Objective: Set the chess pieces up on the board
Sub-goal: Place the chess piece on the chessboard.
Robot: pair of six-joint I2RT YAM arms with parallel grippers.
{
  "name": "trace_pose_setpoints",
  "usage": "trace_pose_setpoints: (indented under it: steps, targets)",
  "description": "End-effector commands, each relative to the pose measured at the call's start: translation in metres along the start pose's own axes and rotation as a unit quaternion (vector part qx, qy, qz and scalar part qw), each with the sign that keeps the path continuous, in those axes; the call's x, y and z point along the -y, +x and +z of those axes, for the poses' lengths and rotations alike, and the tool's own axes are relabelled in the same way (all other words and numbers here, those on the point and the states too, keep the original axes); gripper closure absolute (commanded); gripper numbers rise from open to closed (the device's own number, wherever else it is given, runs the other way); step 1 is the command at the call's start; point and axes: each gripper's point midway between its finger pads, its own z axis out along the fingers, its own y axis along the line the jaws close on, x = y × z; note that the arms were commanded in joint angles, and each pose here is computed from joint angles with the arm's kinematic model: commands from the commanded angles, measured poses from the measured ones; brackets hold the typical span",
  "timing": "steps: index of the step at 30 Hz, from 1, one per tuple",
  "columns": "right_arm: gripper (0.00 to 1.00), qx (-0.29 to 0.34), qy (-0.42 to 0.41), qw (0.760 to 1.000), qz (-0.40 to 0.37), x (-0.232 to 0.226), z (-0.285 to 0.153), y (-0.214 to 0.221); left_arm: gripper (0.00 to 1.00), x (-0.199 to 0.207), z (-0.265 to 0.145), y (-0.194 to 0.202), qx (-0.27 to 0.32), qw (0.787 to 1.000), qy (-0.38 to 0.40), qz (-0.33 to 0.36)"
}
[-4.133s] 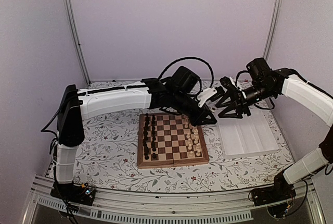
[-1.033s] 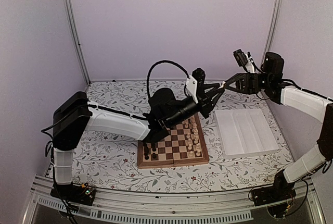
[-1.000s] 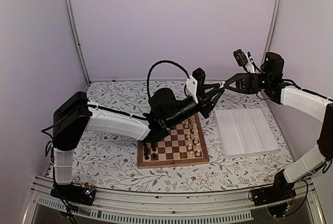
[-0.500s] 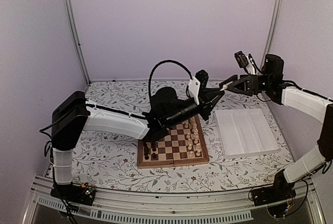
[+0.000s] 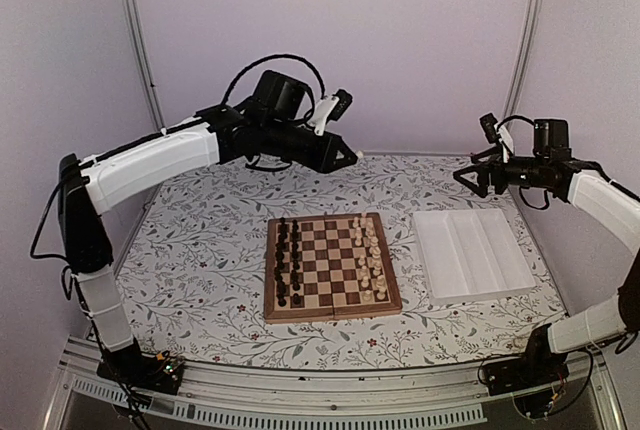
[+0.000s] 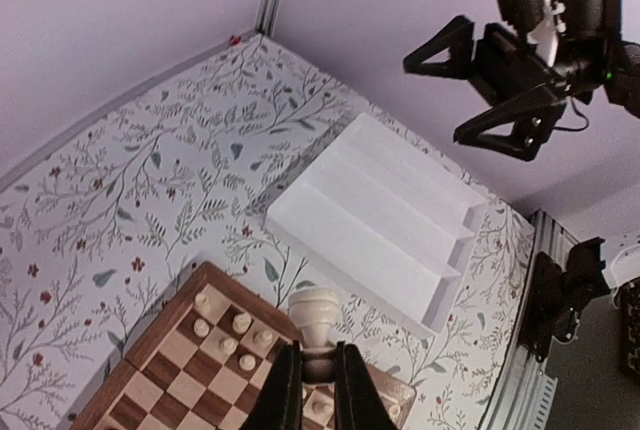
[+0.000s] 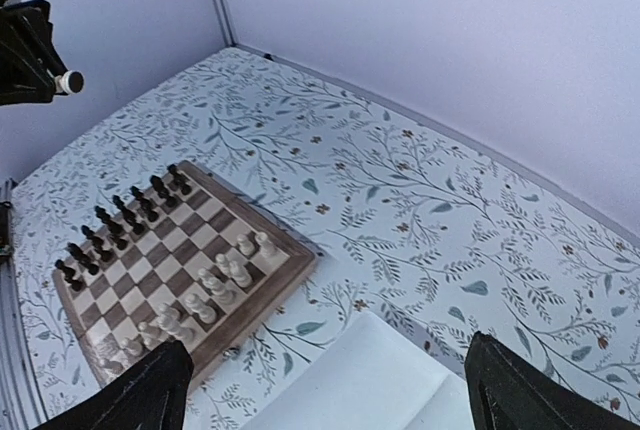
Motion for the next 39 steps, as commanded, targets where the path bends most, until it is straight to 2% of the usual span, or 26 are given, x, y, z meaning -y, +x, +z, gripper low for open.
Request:
trace_pose_setpoints:
  steps: [1,9,22,32,39]
  targets:
    - [0.01,-0.049,0.12,0.991,-0.028,0.042,-0.007,0.03,1.0,-0.029,-0.006,0.129,-0.272,0.956,-0.014,-0.11]
    - [0.01,-0.05,0.124,0.99,-0.05,0.036,-0.013,0.037,1.0,-0.047,0.018,0.167,-0.356,0.925,-0.02,-0.132]
    - [0.01,-0.068,0.092,0.992,-0.05,0.031,-0.003,0.053,1.0,-0.052,0.05,0.205,-0.392,0.905,0.0,-0.163]
    - [0.01,-0.079,0.075,0.993,-0.049,0.029,0.001,0.059,1.0,-0.049,0.045,0.228,-0.421,0.888,0.002,-0.185]
    - [0.01,-0.082,0.066,0.993,-0.047,0.028,0.004,0.062,1.0,-0.057,0.036,0.244,-0.445,0.875,-0.024,-0.189]
